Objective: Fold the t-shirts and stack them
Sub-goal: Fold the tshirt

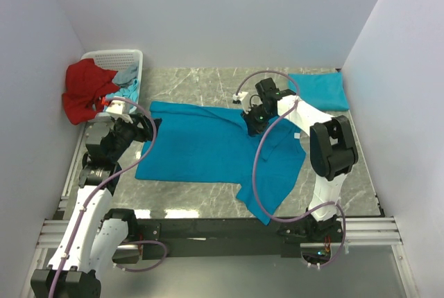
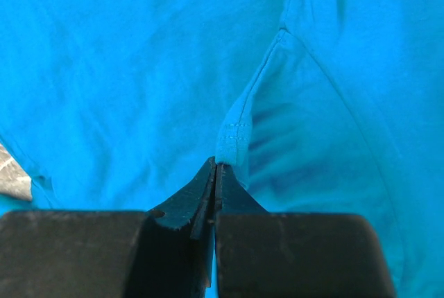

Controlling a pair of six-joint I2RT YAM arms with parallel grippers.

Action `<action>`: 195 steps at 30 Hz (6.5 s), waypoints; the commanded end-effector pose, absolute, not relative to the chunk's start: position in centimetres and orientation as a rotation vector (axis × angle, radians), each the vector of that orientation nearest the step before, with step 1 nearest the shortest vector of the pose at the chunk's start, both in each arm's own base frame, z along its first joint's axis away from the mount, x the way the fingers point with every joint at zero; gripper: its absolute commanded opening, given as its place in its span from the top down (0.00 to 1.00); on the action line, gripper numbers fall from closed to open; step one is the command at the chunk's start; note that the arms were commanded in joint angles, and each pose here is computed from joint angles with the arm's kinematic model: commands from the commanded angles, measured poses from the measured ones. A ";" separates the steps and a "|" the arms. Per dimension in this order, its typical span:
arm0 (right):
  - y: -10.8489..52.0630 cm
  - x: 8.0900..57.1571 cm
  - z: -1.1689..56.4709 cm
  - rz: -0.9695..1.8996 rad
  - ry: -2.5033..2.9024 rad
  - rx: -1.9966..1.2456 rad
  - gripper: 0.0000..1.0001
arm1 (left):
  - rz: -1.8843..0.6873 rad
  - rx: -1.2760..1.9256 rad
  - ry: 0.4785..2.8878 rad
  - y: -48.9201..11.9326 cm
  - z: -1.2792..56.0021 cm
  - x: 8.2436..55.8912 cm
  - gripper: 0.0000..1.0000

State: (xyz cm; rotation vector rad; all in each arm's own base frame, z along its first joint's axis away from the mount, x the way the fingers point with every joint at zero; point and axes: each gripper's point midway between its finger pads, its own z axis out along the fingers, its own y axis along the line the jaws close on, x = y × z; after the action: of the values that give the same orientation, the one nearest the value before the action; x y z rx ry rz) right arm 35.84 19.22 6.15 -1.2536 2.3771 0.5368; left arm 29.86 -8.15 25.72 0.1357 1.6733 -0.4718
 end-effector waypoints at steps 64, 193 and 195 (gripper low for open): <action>13.2 37.4 4.2 0.190 2.527 -1.229 1.00 | -0.487 0.170 1.650 -8.6 26.6 29.9 0.25; 9.1 41.5 10.6 0.600 2.411 -0.625 0.65 | 0.528 -0.586 2.301 -1.1 8.5 53.8 0.78; 9.0 41.5 10.6 0.597 2.412 -0.623 0.65 | 0.536 -0.585 2.299 -1.1 8.5 53.5 0.80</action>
State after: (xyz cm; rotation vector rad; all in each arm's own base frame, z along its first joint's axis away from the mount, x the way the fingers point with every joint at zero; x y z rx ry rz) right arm 41.43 9.08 9.61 -0.6118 2.4403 0.5944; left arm 53.23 -1.17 3.87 -0.5802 2.3919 0.5522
